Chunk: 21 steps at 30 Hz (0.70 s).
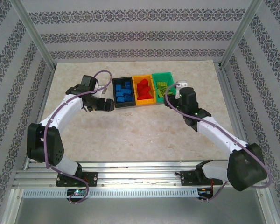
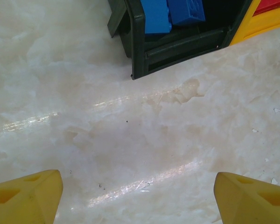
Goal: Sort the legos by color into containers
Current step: Reset both arms
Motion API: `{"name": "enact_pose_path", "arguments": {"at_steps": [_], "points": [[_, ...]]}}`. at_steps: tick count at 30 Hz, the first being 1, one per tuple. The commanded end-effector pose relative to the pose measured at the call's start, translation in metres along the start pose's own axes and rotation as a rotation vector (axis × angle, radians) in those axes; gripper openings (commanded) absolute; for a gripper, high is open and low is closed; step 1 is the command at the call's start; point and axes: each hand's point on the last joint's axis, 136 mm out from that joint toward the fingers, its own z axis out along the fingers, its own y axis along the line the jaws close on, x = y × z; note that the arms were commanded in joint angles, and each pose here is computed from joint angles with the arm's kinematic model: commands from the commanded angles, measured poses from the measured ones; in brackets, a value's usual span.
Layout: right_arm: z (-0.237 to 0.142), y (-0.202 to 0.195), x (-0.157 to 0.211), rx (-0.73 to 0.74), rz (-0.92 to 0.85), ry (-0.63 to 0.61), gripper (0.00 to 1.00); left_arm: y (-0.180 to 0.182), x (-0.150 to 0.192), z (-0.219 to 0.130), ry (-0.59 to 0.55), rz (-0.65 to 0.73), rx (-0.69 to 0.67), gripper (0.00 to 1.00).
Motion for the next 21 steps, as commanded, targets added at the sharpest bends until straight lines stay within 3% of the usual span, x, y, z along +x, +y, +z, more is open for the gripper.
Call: {"name": "enact_pose_path", "arguments": {"at_steps": [1, 7, 11, 15, 18, 21], "points": [[-0.008, -0.048, -0.006, 0.183, 0.047, -0.128, 0.79, 0.002, -0.002, -0.008, -0.008, 0.012, 0.000, 0.85], [-0.032, -0.123, 0.007, 0.471, 0.119, -0.309, 0.98, 0.000, -0.003, -0.010, -0.017, 0.014, 0.003, 0.85], [-0.023, -0.145, 0.022, 0.528, 0.058, -0.256, 0.98, 0.001, -0.002, -0.007, -0.013, 0.013, 0.001, 0.85], [-0.009, -0.149, 0.035, 0.537, 0.000, -0.248, 0.98, 0.004, -0.001, -0.004, 0.001, 0.014, -0.009, 0.85], [0.008, -0.134, 0.032, 0.432, -0.035, -0.298, 0.98, 0.007, -0.002, -0.006, -0.003, 0.020, -0.031, 0.85], [0.024, -0.128, 0.036, 0.377, -0.061, -0.257, 0.98, 0.008, -0.004, -0.008, -0.017, 0.025, -0.040, 0.85]]}}
